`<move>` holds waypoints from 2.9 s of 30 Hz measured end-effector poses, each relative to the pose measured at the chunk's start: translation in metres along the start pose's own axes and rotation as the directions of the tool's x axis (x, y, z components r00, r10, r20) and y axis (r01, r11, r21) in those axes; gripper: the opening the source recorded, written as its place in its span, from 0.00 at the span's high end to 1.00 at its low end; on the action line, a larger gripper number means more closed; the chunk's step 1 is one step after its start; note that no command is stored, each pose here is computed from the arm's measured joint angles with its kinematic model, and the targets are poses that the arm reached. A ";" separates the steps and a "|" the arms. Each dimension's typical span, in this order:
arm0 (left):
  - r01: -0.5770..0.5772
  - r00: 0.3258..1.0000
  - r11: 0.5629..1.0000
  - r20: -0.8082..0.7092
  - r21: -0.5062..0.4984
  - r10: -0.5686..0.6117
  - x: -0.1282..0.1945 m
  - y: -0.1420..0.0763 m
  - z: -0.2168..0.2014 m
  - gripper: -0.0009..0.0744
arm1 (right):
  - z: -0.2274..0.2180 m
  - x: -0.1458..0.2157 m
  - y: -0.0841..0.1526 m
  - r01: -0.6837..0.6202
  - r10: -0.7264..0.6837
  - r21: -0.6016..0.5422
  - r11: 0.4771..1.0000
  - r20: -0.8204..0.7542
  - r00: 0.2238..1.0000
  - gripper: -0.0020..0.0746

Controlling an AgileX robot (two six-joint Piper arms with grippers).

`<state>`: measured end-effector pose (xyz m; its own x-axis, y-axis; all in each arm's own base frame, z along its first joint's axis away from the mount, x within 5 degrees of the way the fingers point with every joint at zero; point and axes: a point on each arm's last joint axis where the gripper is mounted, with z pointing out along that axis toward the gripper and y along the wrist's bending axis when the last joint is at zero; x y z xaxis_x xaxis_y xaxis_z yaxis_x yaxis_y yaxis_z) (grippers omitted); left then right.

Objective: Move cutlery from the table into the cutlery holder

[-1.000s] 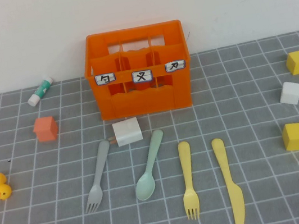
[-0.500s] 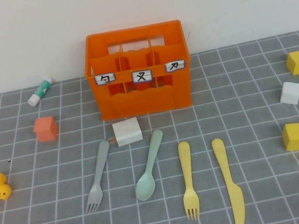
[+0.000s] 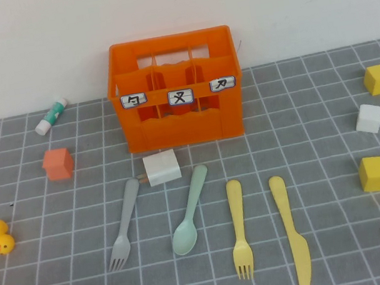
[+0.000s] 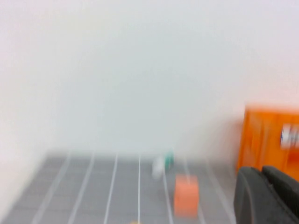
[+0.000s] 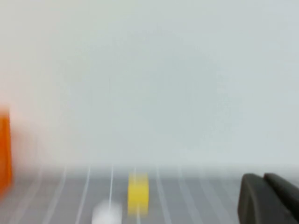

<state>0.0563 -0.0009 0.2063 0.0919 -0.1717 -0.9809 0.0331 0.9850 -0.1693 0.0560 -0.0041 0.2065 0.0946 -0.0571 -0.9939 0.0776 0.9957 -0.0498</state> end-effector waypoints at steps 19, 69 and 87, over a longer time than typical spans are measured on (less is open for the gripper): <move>0.000 0.999 1.000 0.046 0.005 0.000 -0.004 0.000 0.000 0.99 | -0.003 0.021 0.001 0.018 -0.021 -0.015 1.000 -0.233 0.972 0.98; 0.030 0.981 0.999 -0.191 -0.025 -0.034 0.017 0.002 -0.002 0.99 | -0.008 0.037 -0.002 0.223 -0.234 -0.075 0.972 -0.410 0.882 0.98; 0.156 0.986 0.988 0.061 0.020 -0.157 -0.088 -0.015 -0.012 0.99 | -0.008 0.037 -0.002 0.224 -0.235 -0.075 0.972 -0.411 0.881 0.98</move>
<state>0.0357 -0.0005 0.2937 0.1460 -0.3248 -0.9344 0.0670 0.9456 -0.3183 0.0510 -0.0080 0.1689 -0.3428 -0.2546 -0.9043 0.0221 0.9601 -0.2787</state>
